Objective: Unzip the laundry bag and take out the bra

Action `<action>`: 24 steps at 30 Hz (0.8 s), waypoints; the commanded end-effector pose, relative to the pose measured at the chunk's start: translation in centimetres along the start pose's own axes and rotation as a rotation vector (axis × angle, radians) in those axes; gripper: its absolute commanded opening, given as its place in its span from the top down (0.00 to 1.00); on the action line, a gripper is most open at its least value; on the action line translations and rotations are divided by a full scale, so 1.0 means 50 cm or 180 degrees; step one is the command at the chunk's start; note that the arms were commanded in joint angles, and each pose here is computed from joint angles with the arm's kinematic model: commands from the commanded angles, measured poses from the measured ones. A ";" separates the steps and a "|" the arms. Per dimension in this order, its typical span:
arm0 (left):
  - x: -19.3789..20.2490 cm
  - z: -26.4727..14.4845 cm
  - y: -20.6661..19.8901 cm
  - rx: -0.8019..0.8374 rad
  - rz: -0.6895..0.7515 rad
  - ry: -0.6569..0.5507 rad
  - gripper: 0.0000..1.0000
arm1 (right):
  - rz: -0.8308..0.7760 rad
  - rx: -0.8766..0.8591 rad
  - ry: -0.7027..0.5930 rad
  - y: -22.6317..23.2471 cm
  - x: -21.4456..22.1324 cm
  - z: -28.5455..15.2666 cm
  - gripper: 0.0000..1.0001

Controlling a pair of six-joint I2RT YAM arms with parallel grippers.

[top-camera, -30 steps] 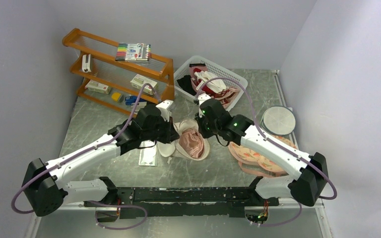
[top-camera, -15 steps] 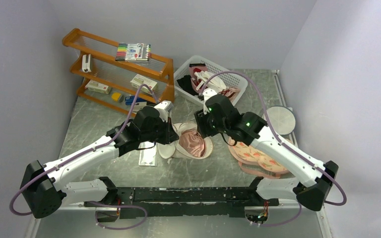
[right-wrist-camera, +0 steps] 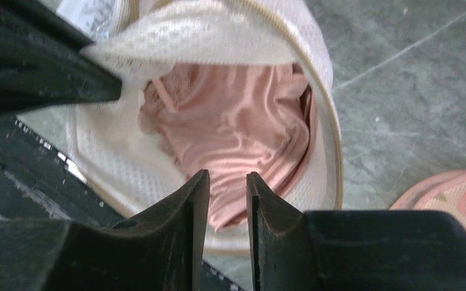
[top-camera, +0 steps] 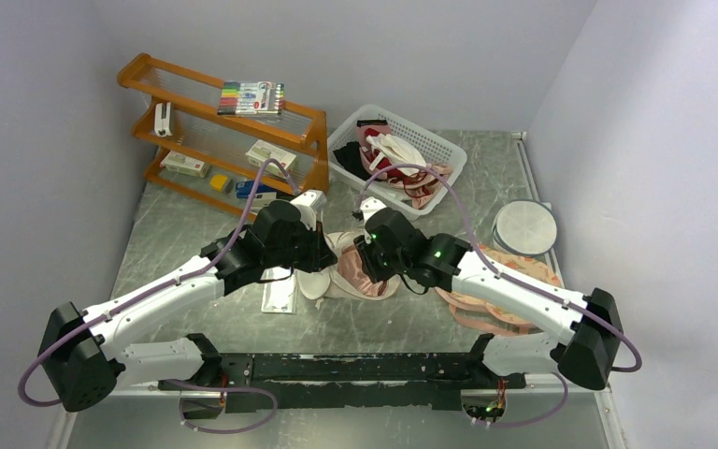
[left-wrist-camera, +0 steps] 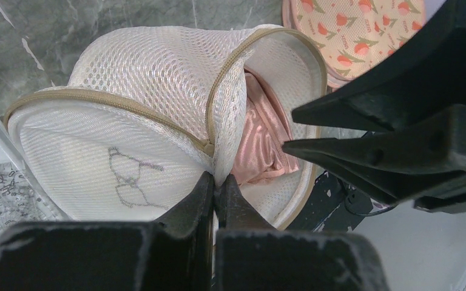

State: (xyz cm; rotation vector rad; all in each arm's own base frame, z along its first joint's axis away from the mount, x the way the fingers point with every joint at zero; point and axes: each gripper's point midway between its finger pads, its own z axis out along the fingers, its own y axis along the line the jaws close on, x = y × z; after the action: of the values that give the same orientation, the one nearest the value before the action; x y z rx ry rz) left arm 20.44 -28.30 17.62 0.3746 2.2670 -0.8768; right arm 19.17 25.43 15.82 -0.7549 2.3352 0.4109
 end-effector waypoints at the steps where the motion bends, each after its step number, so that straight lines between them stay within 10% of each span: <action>1: -0.024 0.000 -0.014 0.0051 -0.0002 -0.0106 0.93 | -0.0071 0.0146 -0.0482 -0.011 -0.053 0.045 0.71; 24: -0.018 -0.001 -0.013 0.0056 0.0002 -0.0075 0.93 | -0.0113 0.0691 -0.1011 -0.076 -0.052 0.140 0.60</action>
State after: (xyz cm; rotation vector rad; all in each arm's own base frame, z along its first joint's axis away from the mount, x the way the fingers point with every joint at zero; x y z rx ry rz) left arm 20.46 -28.32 17.36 0.3753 2.2754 -0.8721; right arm 25.26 26.32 10.66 -0.6244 2.0877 0.2499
